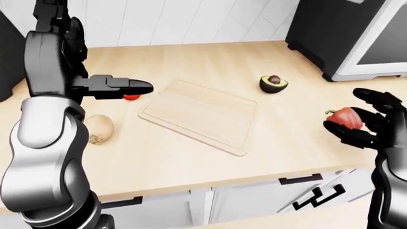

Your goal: Place the avocado, onion, tomato and bell pepper on the cutting board.

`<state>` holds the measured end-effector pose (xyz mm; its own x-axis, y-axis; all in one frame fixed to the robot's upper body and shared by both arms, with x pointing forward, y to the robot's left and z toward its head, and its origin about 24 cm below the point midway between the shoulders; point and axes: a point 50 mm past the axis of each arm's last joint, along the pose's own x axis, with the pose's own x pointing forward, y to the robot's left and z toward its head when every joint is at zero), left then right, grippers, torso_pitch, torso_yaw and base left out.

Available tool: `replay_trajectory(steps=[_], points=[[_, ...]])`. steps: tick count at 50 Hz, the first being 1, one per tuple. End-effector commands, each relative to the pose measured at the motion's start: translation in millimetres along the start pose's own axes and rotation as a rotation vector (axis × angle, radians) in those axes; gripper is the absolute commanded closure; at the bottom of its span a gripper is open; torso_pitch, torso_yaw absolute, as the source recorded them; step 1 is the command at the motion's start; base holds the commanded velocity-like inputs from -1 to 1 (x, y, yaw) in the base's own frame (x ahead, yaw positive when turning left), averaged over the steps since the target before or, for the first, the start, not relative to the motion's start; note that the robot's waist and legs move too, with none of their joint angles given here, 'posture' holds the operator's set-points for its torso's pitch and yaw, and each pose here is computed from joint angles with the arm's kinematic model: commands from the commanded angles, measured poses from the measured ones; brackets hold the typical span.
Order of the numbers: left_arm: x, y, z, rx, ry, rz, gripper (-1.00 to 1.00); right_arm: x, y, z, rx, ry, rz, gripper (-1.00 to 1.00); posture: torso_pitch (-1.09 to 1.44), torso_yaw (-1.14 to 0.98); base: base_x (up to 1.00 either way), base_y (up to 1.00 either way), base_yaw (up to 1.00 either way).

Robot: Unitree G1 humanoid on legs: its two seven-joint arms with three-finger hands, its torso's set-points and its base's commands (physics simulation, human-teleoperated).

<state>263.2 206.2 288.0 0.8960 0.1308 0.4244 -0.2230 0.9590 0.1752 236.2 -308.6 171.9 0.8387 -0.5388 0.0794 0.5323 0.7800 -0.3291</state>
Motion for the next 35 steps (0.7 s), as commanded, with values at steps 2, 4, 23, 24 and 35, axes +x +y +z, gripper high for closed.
replay_trajectory(steps=[2, 4, 23, 24, 35], points=[[-0.8, 3.2, 14.5, 0.005, -0.080, 0.017, -1.00, -1.8, -2.6, 14.8, 0.003, -0.076, 0.006, 0.07, 0.00, 0.00, 0.00, 0.00, 0.00], [-0.9, 4.0, 15.3, 0.004, -0.081, 0.019, -1.00, -2.0, -1.7, 15.0, 0.002, -0.076, 0.009, 0.21, 0.00, 0.00, 0.00, 0.00, 0.00], [-2.4, 5.1, 14.7, 0.003, -0.080, 0.024, -1.00, -1.0, 4.2, 25.2, -0.011, -0.093, 0.040, 0.88, 0.00, 0.00, 0.00, 0.00, 0.00], [-2.2, 4.8, 14.4, 0.005, -0.080, 0.022, -1.00, -1.0, 4.3, 27.6, -0.011, -0.097, 0.044, 0.91, 0.00, 0.00, 0.00, 0.00, 0.00], [-0.9, 5.7, 16.2, 0.003, -0.084, 0.024, -1.00, 1.6, 14.9, 66.7, -0.003, -0.166, 0.093, 0.96, 0.00, 0.00, 0.00, 0.00, 0.00]])
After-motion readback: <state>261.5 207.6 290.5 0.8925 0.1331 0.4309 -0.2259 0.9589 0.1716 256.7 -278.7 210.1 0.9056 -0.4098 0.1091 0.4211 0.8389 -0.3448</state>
